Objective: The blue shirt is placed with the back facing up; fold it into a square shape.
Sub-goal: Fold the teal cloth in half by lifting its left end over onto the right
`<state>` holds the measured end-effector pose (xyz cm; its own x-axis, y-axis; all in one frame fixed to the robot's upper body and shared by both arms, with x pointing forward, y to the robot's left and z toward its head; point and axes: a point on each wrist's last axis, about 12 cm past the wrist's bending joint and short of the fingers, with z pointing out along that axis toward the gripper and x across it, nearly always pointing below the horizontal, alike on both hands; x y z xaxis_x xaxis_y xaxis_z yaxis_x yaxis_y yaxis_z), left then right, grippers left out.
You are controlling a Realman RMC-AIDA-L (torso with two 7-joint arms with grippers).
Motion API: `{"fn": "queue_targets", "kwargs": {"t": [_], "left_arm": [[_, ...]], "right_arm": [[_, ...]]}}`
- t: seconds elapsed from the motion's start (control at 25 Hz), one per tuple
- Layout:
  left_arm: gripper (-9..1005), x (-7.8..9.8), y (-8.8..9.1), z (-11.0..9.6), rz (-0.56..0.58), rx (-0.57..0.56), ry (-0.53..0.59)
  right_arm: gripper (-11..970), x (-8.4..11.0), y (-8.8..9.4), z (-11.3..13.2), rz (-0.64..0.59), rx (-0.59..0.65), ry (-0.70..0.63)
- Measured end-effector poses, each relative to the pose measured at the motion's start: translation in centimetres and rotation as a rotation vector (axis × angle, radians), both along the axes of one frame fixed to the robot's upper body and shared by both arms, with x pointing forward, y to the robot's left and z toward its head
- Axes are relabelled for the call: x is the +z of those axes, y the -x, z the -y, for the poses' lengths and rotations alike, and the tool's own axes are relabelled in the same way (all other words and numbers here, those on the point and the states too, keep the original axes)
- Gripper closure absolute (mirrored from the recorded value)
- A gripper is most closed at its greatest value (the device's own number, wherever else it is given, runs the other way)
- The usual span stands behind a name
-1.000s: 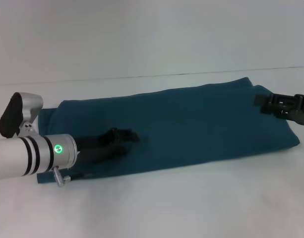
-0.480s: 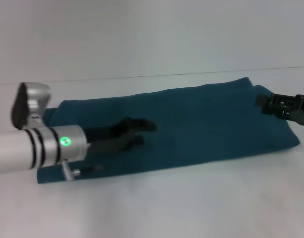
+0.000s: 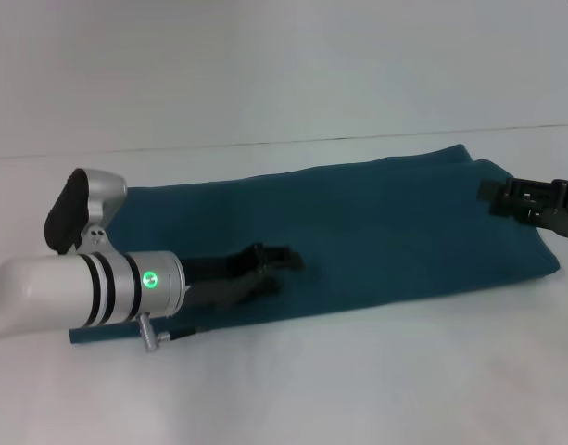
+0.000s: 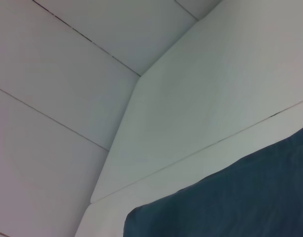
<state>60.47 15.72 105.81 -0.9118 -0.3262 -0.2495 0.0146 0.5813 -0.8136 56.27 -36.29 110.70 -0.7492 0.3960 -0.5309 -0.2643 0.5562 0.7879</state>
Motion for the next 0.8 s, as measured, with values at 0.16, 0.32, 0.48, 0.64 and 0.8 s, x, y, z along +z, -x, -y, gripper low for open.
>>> {"fn": "queue_targets", "kwargs": {"t": [0.16,0.32,0.48,0.64,0.8], "left_arm": [[428,-0.4,0.2,-0.1,-0.014,0.0,-0.01],[428,-0.4,0.4,0.0,-0.019,-0.014,-0.011],[428,-0.2,0.5,-0.4,-0.014,-0.023,0.007],[428,0.9,-0.1,-1.4,0.042,0.017,0.028],[429,0.9,-1.0,-1.1,0.063,0.052,-0.009]], "right_arm": [[346,-0.1,0.0,0.1,-0.006,-0.002,-0.002],[346,-0.1,0.0,0.1,-0.009,0.0,0.0],[346,-0.2,0.1,0.1,-0.017,-0.002,-0.001],[346,-0.3,0.2,0.1,-0.02,-0.003,-0.003],[346,-0.4,0.3,0.0,-0.02,-0.001,-0.003]]}}
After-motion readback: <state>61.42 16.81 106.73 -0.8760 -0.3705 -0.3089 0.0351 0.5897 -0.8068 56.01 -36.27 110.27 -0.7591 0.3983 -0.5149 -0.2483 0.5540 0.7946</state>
